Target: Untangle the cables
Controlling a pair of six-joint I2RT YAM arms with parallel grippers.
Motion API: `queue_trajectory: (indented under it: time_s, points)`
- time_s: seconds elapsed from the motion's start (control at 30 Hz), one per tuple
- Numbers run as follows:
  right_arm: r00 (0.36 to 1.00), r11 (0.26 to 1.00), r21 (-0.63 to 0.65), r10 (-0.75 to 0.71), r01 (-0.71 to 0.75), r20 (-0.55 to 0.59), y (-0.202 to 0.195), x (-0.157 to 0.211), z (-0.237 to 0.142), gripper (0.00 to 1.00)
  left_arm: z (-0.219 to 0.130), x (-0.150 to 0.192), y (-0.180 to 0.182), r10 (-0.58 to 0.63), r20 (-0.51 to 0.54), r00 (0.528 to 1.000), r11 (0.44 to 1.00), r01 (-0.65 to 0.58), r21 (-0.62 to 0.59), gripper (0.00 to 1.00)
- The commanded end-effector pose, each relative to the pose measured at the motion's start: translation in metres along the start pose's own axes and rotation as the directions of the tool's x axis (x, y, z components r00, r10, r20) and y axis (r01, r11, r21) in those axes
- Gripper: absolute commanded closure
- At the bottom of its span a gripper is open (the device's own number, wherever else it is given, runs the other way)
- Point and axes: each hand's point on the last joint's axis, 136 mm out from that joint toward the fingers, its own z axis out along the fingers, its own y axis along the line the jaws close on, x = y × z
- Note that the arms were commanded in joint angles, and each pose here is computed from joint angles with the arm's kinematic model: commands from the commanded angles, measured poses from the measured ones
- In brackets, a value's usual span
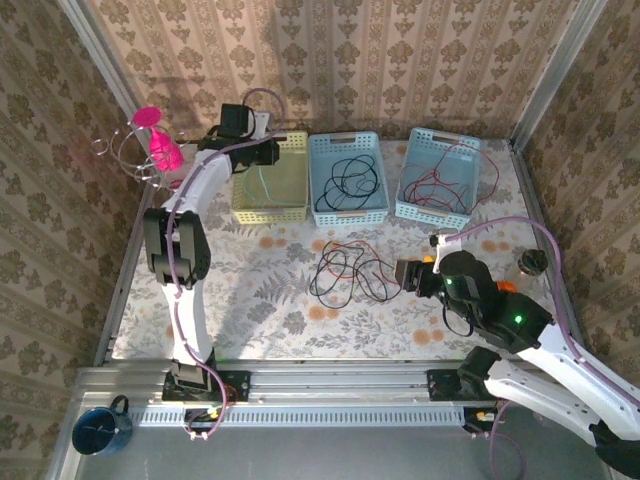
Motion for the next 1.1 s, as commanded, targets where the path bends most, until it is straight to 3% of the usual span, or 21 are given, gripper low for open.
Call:
queue_trajectory:
  time_s: [0.0,0.07,0.13,0.27,0.37,0.43,0.57,0.63,0.73,0.83,0.97,1.0,1.03,1.07]
  points:
    - [1.0,1.0,0.009,0.024,-0.024,-0.005,-0.004,0.004,0.0,0.32,-0.009,-0.005,-0.009,-0.025,-0.014,1.0,0.999,0.026,0.045,1.0]
    - [1.0,1.0,0.008,0.024,-0.024,-0.005,-0.004,0.004,0.0,0.32,-0.006,-0.006,-0.006,-0.014,-0.013,1.0,0.999,0.014,0.032,0.91]
    - [1.0,1.0,0.004,0.025,-0.025,-0.007,-0.003,0.004,0.001,0.32,-0.005,-0.008,0.004,-0.006,-0.012,1.0,1.0,0.006,-0.006,0.72]
    - [1.0,1.0,0.001,0.022,-0.022,-0.011,-0.002,0.004,0.001,0.32,-0.01,-0.011,0.015,-0.002,-0.038,0.999,0.999,0.0,-0.039,0.47]
    - [1.0,1.0,0.006,0.019,-0.019,-0.011,-0.003,0.005,0.002,0.32,-0.026,-0.017,0.01,0.012,-0.023,1.0,0.999,-0.013,-0.043,0.4]
    - [1.0,1.0,0.003,0.016,-0.016,-0.012,-0.002,0.005,0.003,0.32,-0.041,-0.024,0.004,0.024,0.018,1.0,0.998,-0.023,-0.055,0.27]
    - [1.0,1.0,-0.002,0.003,-0.003,-0.029,0.002,0.008,0.011,0.32,-0.085,-0.034,-0.007,0.002,0.109,0.994,0.996,0.008,-0.092,0.23]
    - [0.997,1.0,0.002,-0.018,0.019,-0.07,0.004,0.017,0.021,0.31,-0.114,-0.033,-0.021,-0.032,0.21,0.977,0.996,0.049,-0.075,0.23]
    - [0.991,0.999,0.006,-0.042,0.043,-0.128,0.01,0.027,0.039,0.31,-0.145,-0.004,-0.048,-0.065,0.301,0.951,0.997,0.073,-0.014,0.26]
    - [0.976,0.996,0.045,-0.069,0.08,-0.205,0.009,0.039,0.055,0.31,-0.162,0.049,-0.068,-0.113,0.316,0.942,0.994,0.11,0.029,0.27]
    - [0.974,0.991,0.118,-0.036,0.064,-0.222,0.001,0.047,0.074,0.29,-0.176,0.118,-0.091,-0.087,0.313,0.946,0.996,0.091,0.002,0.26]
    - [0.976,0.992,0.109,-0.034,0.059,-0.214,0.003,0.048,0.078,0.28,-0.179,0.135,-0.095,-0.078,0.31,0.948,0.997,0.083,-0.005,0.19]
    - [0.978,0.994,0.091,-0.033,0.053,-0.208,0.005,0.049,0.082,0.27,-0.182,0.151,-0.096,-0.082,0.304,0.949,0.996,0.091,-0.013,0.02]
    - [0.977,0.996,0.073,-0.036,0.053,-0.212,0.008,0.052,0.084,0.25,-0.183,0.164,-0.094,-0.099,0.302,0.948,0.993,0.111,-0.024,0.0]
